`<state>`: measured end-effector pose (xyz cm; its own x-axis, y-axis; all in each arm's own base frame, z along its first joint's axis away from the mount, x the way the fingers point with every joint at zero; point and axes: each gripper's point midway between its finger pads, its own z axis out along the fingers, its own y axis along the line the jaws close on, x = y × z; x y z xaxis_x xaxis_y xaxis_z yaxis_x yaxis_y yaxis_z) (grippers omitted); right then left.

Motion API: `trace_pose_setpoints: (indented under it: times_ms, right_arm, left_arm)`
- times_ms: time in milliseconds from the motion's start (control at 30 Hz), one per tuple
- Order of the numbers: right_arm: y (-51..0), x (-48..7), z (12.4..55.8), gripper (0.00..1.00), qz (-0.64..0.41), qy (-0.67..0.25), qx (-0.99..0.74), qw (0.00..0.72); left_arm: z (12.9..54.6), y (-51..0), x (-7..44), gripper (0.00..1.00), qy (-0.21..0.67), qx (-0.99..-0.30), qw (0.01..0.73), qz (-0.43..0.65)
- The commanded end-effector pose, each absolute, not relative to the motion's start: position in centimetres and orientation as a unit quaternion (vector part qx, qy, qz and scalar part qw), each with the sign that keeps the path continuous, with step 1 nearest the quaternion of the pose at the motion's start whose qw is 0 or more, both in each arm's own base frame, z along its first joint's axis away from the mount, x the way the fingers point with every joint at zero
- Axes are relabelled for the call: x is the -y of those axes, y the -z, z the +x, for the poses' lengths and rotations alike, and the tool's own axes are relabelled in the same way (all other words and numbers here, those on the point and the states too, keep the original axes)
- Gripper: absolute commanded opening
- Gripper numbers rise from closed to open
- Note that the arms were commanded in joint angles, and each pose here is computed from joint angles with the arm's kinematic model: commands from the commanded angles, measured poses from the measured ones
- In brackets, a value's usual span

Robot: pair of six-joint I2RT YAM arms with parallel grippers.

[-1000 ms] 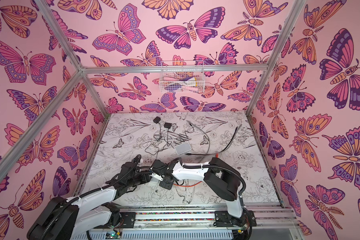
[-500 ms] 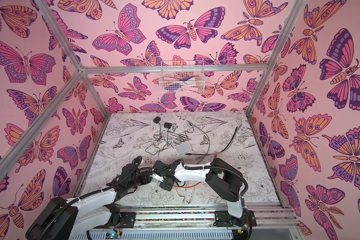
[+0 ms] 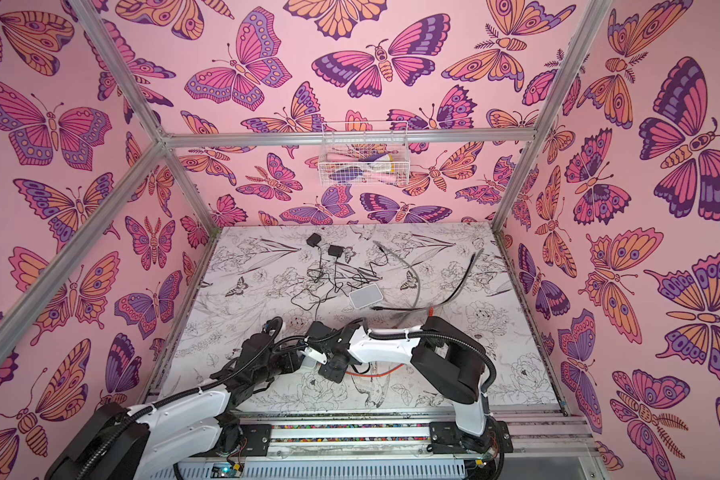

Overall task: Insert the plug into the switch port
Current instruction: 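Push the red plug into the white switch's port with the right gripper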

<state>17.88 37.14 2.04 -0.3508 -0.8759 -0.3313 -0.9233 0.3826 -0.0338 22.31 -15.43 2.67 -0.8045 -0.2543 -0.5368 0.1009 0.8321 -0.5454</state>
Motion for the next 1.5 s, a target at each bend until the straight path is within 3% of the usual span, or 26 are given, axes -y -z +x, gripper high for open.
trace_pose_setpoints:
  times_ms: [0,1233,1467]
  right_arm:
    - [-6.5,-43.3,20.6,0.00,-0.513,-0.155,-0.805,0.255]
    - [-10.1,-48.3,21.0,0.00,-0.512,-0.235,-0.774,0.289]
    - [-8.7,-45.0,20.1,0.03,-0.508,-0.216,-0.788,0.272]
  left_arm:
    - [18.4,-0.3,16.5,0.42,0.308,-0.923,0.232,-0.012]
    - [16.3,1.0,18.3,0.37,0.301,-0.927,0.221,0.034]
    - [17.8,0.4,17.0,0.45,0.258,-0.931,0.255,0.031]
